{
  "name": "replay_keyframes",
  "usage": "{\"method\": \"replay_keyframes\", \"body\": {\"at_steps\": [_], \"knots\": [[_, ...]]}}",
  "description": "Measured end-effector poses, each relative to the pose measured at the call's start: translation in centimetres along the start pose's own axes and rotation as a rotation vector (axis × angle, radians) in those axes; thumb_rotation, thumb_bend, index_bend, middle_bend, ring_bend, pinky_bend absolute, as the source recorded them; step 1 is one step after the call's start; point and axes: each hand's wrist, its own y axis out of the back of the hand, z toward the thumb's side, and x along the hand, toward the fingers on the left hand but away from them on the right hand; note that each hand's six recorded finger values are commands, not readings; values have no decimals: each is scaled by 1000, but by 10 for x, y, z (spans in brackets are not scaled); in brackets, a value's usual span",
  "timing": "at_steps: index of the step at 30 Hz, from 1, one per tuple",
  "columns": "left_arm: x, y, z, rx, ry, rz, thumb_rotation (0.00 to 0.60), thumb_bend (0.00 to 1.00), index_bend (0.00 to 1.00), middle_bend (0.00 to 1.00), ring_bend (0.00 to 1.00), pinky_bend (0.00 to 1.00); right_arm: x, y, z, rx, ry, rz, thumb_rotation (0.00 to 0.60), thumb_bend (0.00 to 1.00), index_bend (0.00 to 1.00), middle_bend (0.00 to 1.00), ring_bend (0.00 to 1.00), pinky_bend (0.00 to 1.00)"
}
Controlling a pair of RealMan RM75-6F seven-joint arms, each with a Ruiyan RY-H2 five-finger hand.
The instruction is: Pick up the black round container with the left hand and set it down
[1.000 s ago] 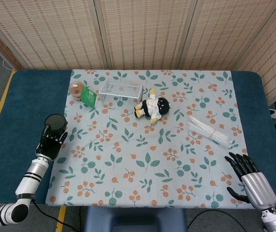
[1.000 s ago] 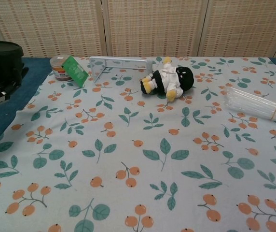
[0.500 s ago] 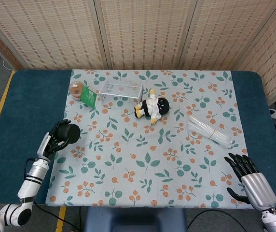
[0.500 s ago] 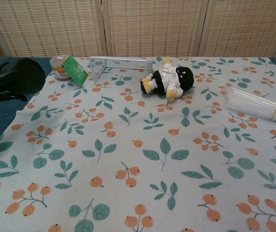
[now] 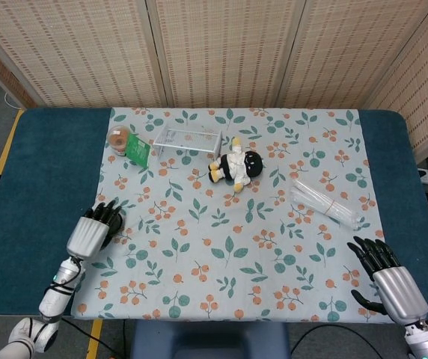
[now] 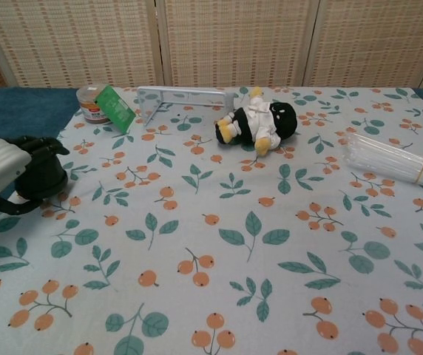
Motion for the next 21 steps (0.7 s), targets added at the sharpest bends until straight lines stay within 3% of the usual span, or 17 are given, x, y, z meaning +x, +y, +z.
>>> {"method": "replay_keyframes", "body": {"at_steps": [4, 7, 11, 17, 21], "knots": [[1, -1, 21, 10, -34, 19, 600, 496, 160, 418, 349, 286, 0, 1, 0, -1, 0, -4, 600, 180, 0, 0, 0, 0], [1, -3, 23, -45, -13, 8, 600, 440, 56, 390, 323, 263, 0, 1, 0, -2, 0, -3, 600, 181, 0, 0, 0, 0], [1, -7, 25, -160, 17, -15, 600, 396, 6, 317, 251, 213, 0, 1, 0, -2, 1, -4, 600, 180, 0, 0, 0, 0], [-2, -17, 29, -275, 20, -106, 600, 325, 0, 15, 8, 152, 0, 0, 1, -2, 2, -5, 600, 180, 0, 0, 0, 0], [-4, -18, 35, -361, 7, -179, 600, 314, 0, 0, 0, 143, 0, 1, 1, -4, 1, -9, 600, 181, 0, 0, 0, 0]]}}
